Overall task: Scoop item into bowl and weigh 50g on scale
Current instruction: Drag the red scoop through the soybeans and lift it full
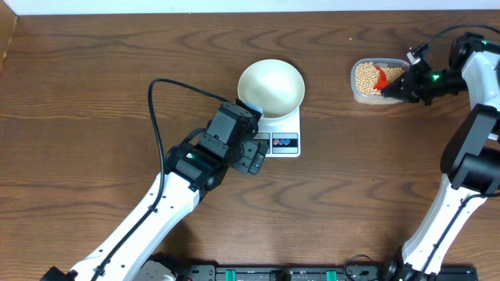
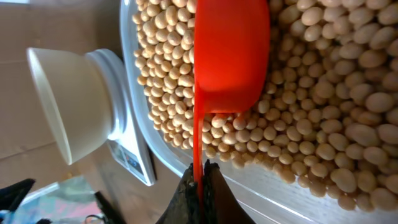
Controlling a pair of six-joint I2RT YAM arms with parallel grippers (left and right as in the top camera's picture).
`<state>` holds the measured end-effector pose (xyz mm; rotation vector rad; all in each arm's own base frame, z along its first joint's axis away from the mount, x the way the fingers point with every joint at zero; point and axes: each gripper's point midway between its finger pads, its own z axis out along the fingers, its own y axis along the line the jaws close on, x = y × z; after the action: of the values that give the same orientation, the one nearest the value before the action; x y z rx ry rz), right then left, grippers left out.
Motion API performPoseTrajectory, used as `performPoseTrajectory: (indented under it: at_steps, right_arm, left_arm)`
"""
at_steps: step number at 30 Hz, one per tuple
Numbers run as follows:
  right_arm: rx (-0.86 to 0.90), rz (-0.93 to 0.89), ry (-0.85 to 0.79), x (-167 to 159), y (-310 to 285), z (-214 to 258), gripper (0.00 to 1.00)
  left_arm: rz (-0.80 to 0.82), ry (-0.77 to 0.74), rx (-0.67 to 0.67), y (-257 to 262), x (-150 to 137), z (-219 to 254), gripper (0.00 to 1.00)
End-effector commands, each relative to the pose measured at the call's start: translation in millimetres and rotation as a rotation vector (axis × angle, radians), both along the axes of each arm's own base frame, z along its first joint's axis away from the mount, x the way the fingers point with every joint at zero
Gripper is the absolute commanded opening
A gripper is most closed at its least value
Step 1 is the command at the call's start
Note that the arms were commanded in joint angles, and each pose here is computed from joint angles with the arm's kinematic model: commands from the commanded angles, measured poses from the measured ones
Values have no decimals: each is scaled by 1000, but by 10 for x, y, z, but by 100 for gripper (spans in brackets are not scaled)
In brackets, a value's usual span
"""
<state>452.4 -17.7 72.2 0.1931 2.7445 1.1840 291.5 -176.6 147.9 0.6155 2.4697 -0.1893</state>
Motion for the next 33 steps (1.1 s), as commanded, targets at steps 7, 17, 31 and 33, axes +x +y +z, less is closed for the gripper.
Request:
performPoseTrajectory:
  at_steps: [7, 17, 31, 33]
  right_arm:
    - [170, -9, -44, -64, -16, -35, 1]
    - [239, -46, -101, -102, -223, 91, 1]
    - [325, -73, -170, -119, -319, 259, 1]
    - [343, -73, -175, -127, -302, 294, 1]
  left_arm:
    - [-13, -6, -3, 0, -6, 20, 92]
    - [-13, -6, -3, 0, -6, 20, 92]
    - [-12, -6, -4, 0, -6, 20, 92]
    - [-13, -6, -3, 0, -6, 20, 92]
